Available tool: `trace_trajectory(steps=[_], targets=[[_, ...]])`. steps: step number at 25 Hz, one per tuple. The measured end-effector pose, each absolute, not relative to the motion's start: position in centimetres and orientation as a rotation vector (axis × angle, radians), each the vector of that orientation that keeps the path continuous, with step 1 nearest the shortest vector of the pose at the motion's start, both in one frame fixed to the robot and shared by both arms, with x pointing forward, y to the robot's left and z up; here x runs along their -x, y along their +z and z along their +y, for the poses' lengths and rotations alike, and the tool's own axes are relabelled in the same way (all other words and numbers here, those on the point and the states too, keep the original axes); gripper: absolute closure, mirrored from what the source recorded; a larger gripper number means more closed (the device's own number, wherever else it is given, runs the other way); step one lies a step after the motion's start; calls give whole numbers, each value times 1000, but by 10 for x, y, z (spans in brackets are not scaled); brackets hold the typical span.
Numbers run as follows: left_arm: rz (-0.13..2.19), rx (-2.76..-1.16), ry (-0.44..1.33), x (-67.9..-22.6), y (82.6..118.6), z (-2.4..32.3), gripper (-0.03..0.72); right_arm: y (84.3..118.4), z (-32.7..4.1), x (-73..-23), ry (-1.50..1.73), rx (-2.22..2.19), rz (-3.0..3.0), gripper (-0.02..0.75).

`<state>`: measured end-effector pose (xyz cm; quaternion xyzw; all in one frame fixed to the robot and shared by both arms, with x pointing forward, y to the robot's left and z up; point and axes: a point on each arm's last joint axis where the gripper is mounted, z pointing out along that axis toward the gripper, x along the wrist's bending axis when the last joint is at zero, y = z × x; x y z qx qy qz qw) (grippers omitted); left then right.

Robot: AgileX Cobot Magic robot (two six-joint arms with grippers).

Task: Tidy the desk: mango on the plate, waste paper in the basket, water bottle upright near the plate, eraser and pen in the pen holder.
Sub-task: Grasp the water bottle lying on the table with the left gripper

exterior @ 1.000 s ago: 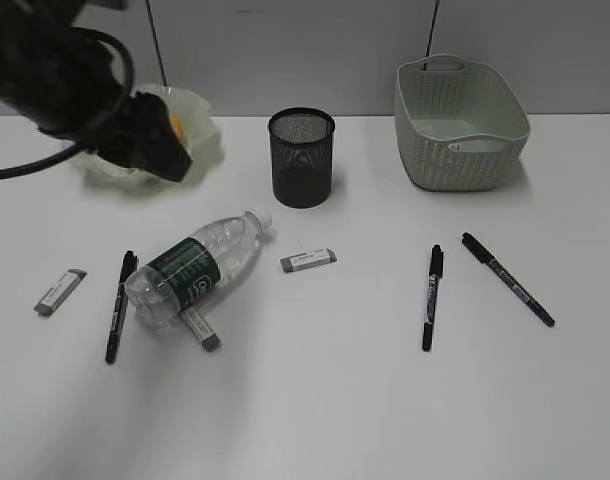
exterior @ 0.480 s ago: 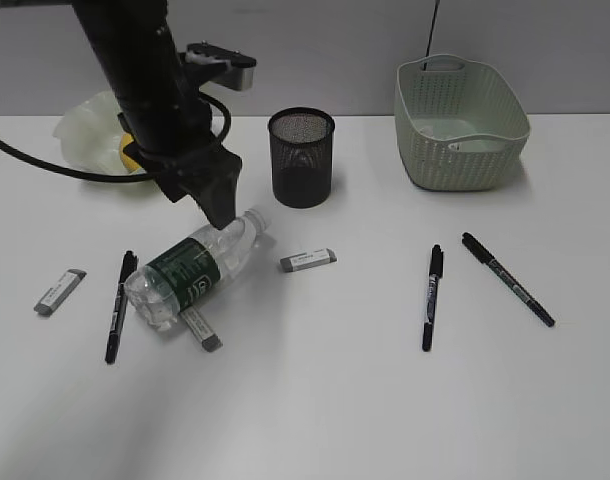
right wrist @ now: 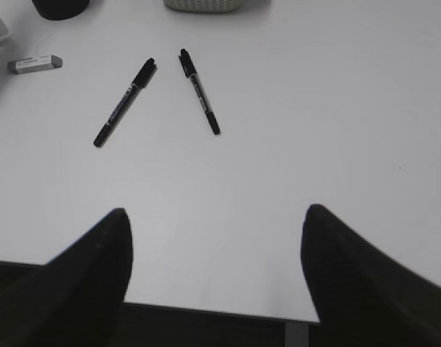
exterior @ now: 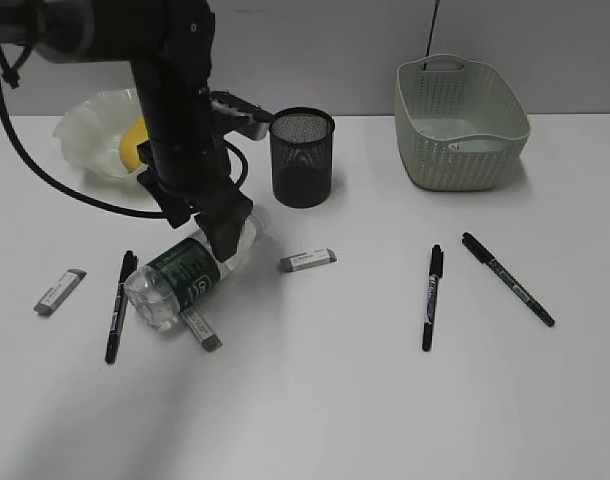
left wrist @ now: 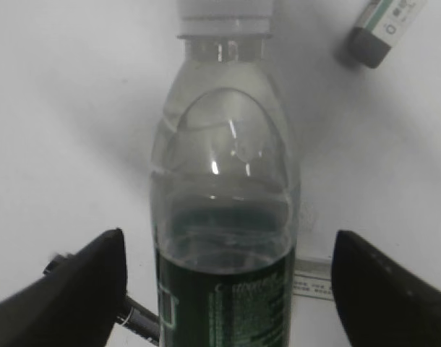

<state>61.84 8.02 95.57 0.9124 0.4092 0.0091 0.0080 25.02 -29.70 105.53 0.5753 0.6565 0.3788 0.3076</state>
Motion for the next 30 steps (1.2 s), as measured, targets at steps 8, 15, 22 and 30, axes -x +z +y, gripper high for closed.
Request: trace_trajectory(steps=[8,15,22,30], targets=[[1306,-2896,-2,-622,931,80,11,1055,-297,-250,1002,-1522,1736,167],[1319,-2929,-26,-623,915,80,13,1055,-297,-250,1002,-1522,1736,167],[1325,-2944,-41,-624,907,80,47,1055,-297,-250,1002,-1522,1736,167],[1309,-2905,48,-634,922,75,60,1055,-297,-250,1001,-1522,1737,167]])
